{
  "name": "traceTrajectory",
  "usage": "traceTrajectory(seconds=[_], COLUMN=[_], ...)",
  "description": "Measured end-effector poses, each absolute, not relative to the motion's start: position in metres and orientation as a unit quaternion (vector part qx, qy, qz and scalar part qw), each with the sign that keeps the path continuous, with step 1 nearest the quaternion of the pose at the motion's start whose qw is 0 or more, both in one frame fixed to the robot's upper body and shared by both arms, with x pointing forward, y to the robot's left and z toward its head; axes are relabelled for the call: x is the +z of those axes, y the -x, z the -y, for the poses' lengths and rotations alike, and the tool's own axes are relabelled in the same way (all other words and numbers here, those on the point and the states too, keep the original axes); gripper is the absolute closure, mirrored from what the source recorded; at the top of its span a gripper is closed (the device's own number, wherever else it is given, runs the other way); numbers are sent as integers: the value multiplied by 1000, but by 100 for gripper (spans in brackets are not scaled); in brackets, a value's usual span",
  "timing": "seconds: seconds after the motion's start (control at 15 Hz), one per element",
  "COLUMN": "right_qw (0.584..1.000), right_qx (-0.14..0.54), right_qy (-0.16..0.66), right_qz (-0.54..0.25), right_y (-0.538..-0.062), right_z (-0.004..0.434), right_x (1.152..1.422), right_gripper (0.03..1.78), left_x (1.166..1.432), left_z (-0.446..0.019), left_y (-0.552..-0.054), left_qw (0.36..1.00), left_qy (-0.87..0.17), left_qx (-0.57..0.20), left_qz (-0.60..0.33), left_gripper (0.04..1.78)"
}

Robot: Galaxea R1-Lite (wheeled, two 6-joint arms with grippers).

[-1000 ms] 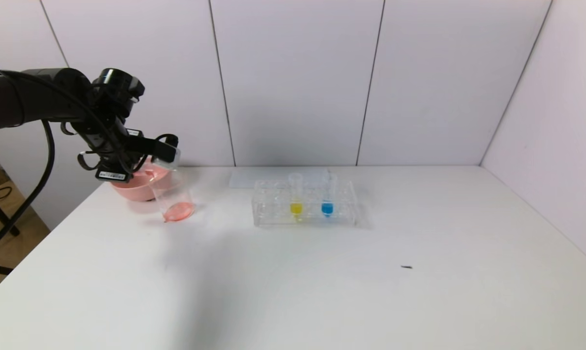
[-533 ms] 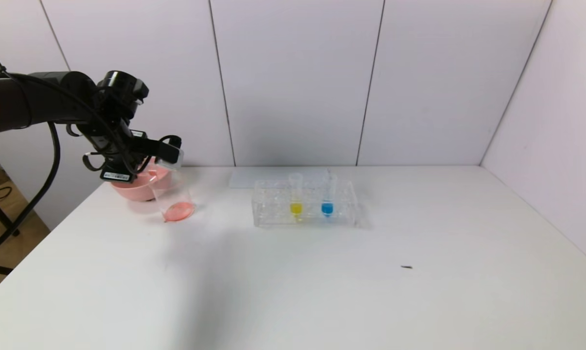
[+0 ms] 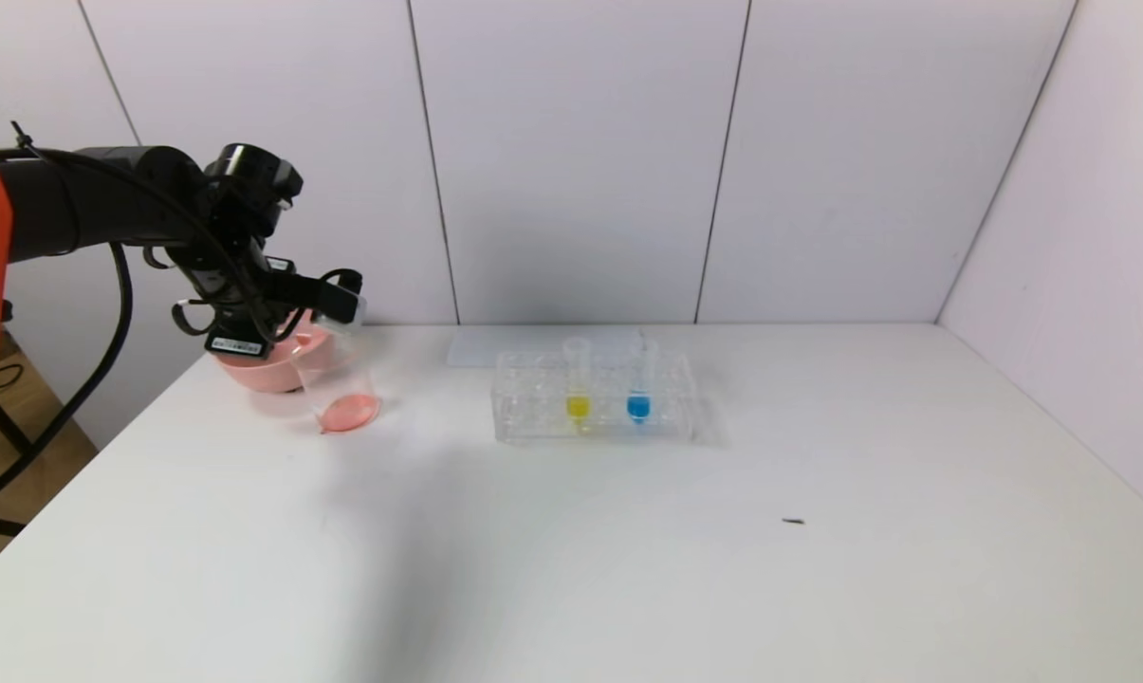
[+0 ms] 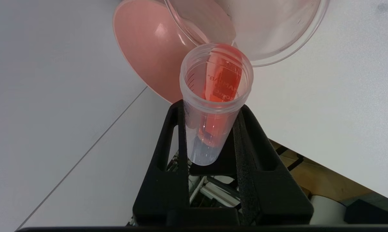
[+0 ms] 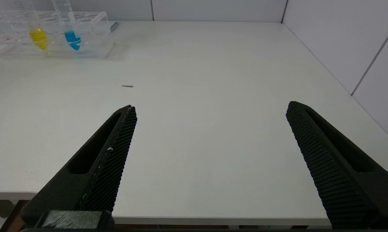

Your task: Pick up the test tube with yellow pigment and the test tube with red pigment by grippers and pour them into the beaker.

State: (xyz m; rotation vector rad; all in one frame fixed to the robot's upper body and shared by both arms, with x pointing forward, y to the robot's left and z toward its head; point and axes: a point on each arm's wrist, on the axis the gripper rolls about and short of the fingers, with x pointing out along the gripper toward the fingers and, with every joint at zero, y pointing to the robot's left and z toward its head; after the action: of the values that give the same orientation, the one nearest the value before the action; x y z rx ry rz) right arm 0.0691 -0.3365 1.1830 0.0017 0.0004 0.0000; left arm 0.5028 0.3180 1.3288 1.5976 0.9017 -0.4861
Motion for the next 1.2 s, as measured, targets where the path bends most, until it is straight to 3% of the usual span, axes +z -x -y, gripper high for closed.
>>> traceTrajectory(seconds=[1.2], right_qw=[1000], right_qx=[0], right_qy=[-1], right_qz=[0], right_y=[-69], right_z=[336], right_x=[1183], right_gripper=[11], left_x=[1329], left_z=[-307], left_y=[-504], left_qw=[544], left_qy=[-715], left_qx=[-178], left_qz=[-401], left_gripper=[138])
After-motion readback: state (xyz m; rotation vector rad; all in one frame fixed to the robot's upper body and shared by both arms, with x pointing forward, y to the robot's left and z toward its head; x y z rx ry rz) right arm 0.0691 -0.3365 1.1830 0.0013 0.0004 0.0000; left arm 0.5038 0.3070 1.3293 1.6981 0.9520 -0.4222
